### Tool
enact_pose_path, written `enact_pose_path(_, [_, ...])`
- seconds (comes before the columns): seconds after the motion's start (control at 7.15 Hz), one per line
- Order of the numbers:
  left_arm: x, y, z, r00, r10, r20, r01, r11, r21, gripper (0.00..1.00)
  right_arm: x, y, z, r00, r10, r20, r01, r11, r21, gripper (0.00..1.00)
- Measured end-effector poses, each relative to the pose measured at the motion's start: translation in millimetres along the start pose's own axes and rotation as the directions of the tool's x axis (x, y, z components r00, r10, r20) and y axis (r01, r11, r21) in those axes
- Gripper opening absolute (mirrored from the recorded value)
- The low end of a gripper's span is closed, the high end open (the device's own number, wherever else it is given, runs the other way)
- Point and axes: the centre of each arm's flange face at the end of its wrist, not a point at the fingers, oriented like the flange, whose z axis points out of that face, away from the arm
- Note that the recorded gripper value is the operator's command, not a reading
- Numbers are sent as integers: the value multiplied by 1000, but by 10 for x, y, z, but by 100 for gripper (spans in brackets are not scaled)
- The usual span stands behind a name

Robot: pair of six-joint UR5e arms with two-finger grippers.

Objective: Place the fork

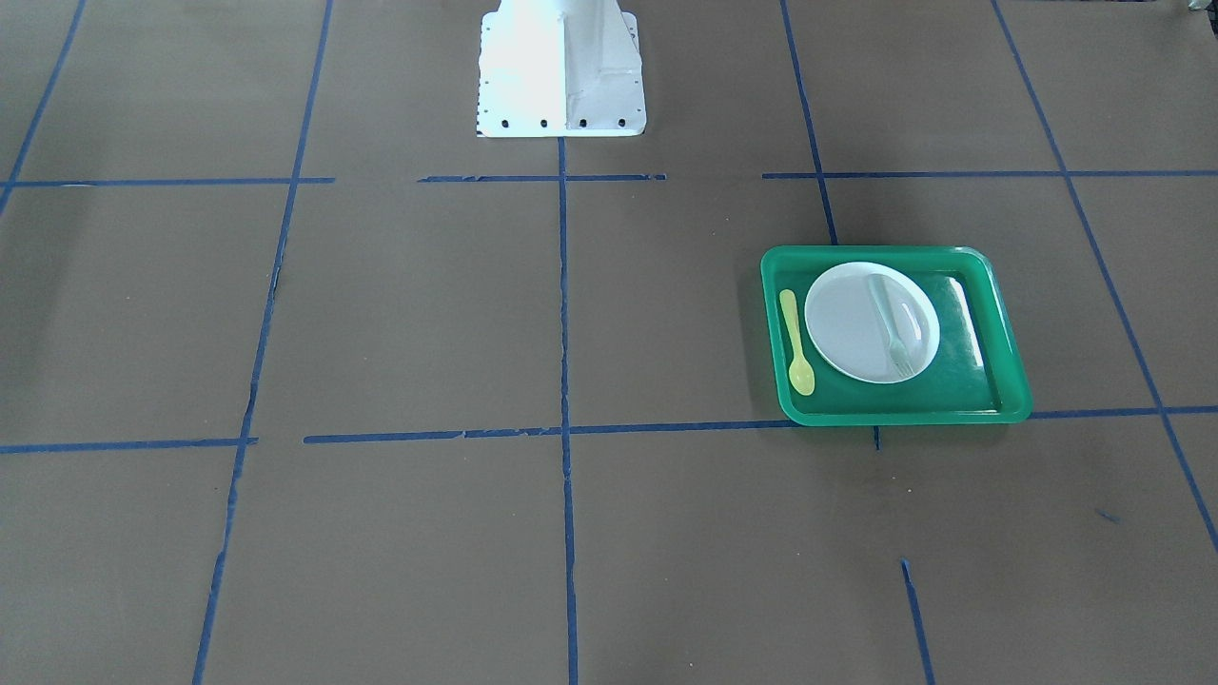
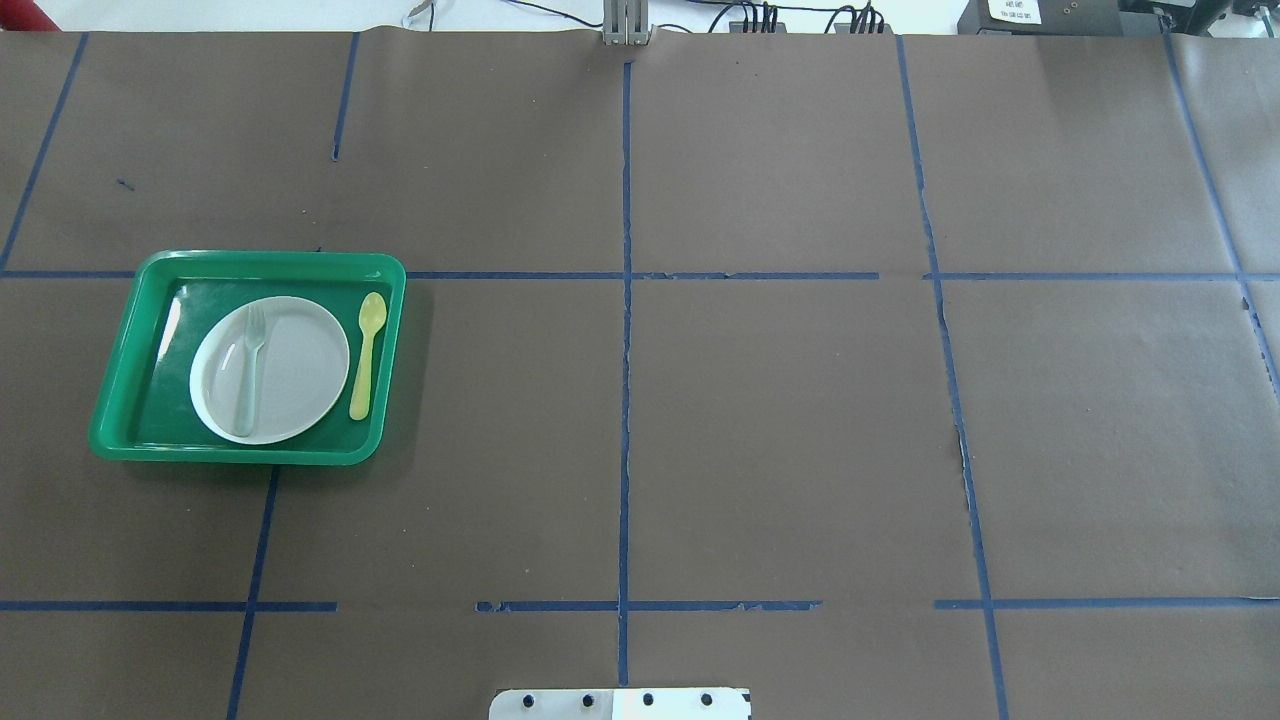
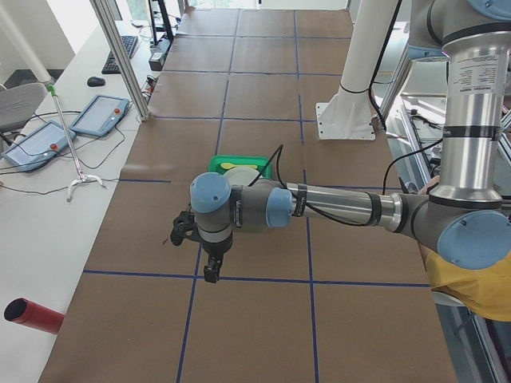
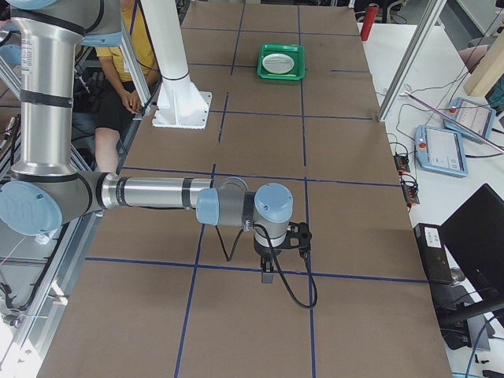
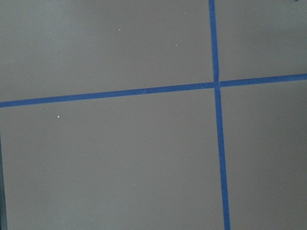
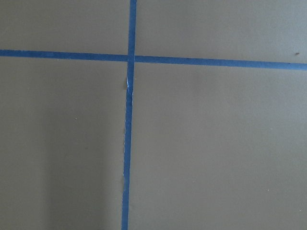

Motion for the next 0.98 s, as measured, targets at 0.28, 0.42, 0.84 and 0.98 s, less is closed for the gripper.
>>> enact_pose_path(0.28, [858,-218,132,999,-9,-39,9,1000,-6,100,0,0,0,1000,-1,0,1,1000,0,100])
enact_pose_path(0.42, [1308,-290,222,997,-42,-62,43,999,1,100,0,0,0,1000,-1,0,1,1000,0,100])
enact_pose_path(0.84, [2603,-390,713,979,-176,-102,172,984,-50,100,0,0,0,1000,-1,0,1,1000,0,100])
enact_pose_path(0.98, [2985,-497,932,974,-212,-83,207,976,-65,99,1,0,-1,1000,0,0,0,1000,0,100])
